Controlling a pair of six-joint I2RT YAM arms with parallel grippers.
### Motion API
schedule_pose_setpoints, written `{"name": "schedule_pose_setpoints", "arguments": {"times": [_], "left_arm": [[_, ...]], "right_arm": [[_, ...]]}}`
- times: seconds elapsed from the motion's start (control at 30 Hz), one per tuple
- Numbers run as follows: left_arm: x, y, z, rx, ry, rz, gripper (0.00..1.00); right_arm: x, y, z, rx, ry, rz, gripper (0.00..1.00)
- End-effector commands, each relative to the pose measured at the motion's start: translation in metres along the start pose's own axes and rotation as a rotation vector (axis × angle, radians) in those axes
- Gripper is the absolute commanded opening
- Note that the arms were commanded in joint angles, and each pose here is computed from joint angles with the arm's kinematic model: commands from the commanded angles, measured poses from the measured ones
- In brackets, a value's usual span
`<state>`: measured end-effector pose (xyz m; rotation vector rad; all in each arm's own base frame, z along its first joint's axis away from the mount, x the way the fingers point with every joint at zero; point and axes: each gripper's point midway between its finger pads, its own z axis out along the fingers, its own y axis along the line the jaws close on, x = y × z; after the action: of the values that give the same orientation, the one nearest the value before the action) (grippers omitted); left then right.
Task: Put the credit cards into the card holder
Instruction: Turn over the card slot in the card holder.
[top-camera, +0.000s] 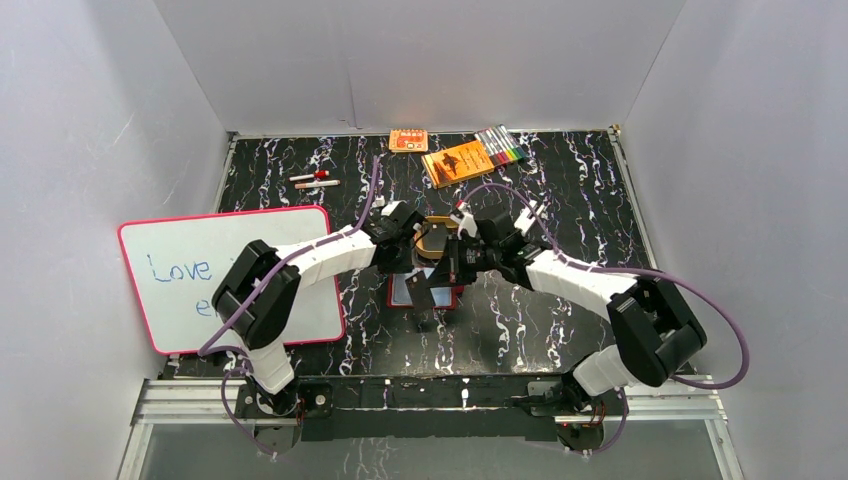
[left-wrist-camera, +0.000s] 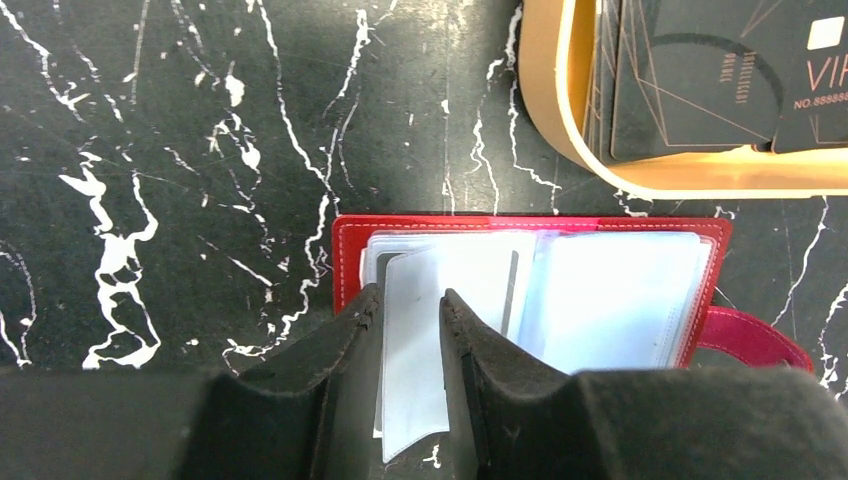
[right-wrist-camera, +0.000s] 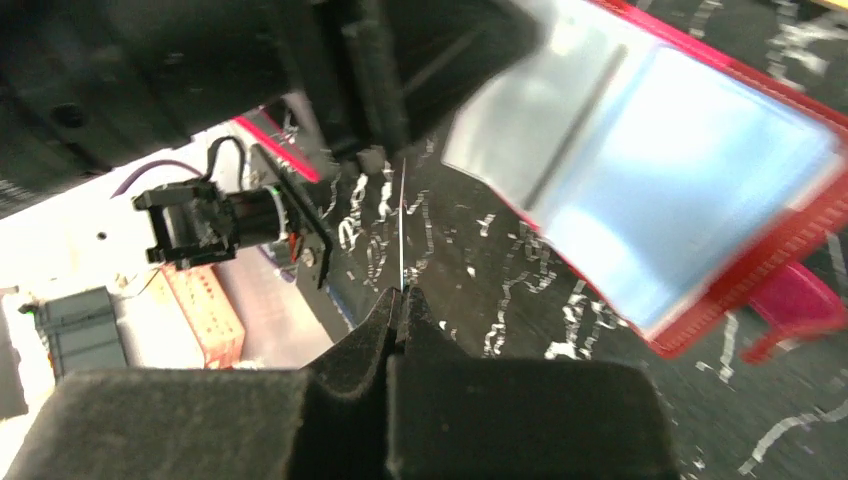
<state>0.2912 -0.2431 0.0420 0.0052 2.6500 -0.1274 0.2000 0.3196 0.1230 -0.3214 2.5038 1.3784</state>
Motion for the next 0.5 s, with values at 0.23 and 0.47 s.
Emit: {"name": "schedule_pose_setpoints", "arguments": {"times": [0.23,0.47], "left_arm": [[0.005,0.03,-0.017,-0.093,-0.036,-0.023,0.28],[0.013,0.04,-0.015,-0.132,-0.019,-0.019,0.28]], "right_arm": [[-0.025,-0.044,0.01,0.106,-0.135,0.13,0.0],[-0.025,-0.056,0.02,0.133,-0.129,0.155,0.0]]}}
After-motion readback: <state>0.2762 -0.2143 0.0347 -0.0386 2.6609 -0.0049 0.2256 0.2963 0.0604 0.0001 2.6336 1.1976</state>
